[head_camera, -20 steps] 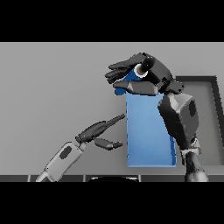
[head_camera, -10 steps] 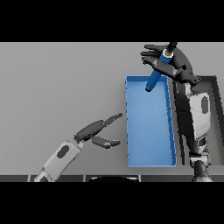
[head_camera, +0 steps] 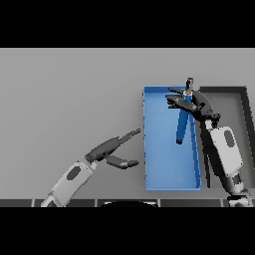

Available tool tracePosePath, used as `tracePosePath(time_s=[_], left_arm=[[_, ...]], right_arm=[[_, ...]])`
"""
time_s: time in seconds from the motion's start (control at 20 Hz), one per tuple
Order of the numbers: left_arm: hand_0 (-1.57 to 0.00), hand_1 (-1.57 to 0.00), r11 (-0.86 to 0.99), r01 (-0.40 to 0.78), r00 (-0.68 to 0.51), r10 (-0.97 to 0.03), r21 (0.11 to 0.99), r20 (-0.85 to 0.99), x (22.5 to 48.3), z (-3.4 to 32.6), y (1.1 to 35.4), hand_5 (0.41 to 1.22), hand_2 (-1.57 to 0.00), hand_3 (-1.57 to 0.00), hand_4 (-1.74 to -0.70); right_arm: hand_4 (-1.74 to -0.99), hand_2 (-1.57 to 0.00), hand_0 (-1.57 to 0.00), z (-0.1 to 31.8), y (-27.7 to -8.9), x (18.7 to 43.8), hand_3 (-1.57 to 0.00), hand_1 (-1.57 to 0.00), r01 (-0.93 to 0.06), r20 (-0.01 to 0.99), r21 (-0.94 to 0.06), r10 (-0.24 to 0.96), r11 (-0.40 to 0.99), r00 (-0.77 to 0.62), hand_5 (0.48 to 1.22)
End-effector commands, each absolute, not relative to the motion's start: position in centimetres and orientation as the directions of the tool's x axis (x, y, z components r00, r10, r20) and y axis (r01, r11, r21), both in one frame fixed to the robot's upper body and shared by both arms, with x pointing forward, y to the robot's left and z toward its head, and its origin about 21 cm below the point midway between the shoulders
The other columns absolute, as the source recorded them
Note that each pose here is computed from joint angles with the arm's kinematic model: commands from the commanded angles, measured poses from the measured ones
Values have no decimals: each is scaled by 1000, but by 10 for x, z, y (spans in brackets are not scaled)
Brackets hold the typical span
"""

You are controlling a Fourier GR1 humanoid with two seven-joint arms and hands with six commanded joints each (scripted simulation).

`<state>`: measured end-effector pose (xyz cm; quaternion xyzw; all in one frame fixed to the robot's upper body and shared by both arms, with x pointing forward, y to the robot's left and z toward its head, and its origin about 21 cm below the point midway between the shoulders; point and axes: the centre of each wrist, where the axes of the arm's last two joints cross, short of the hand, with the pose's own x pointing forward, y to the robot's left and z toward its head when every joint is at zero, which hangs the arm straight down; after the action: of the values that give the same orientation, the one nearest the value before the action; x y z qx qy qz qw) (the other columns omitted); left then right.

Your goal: Pick up the blue pipe and place it into the blue bin.

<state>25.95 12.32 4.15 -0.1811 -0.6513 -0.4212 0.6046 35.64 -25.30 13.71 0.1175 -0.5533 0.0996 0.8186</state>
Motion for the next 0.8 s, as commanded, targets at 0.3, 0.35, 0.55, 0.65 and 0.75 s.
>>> tracePosePath(time_s=[0.3, 0.35, 0.55, 0.65, 0.75], left_arm=[[1, 1, 569, 752, -219, -263, 334, 940, 258, 42, 124, 453, 1, 1, -885], [1, 1, 569, 752, -209, -270, 331, 940, 259, 43, 123, 454, 1, 1, -886], [1, 1, 573, 753, -209, -260, 325, 943, 260, 41, 127, 454, 1, 1, -893], [1, 1, 572, 753, -212, -256, 325, 943, 259, 41, 125, 451, 1, 1, -896], [1, 1, 571, 754, -205, -267, 326, 942, 260, 40, 125, 450, 1, 1, -899]], right_arm=[[-1392, -712, -836, 93, -255, 347, -574, -746, -244, 754, 56, 120, 968, 646, 1176], [-1338, -570, -668, 88, -252, 348, -459, -597, -243, 730, 65, 120, 968, 673, 1157], [-1179, -233, -273, 88, -243, 346, -187, -244, -384, 697, -84, 330, 920, 637, 975], [-1149, -149, -174, 86, -242, 345, -120, -156, -406, 685, -124, 374, 906, 625, 887], [-1125, -95, -111, 80, -240, 348, -76, -99, -427, 687, -190, 430, 884, 586, 821]])
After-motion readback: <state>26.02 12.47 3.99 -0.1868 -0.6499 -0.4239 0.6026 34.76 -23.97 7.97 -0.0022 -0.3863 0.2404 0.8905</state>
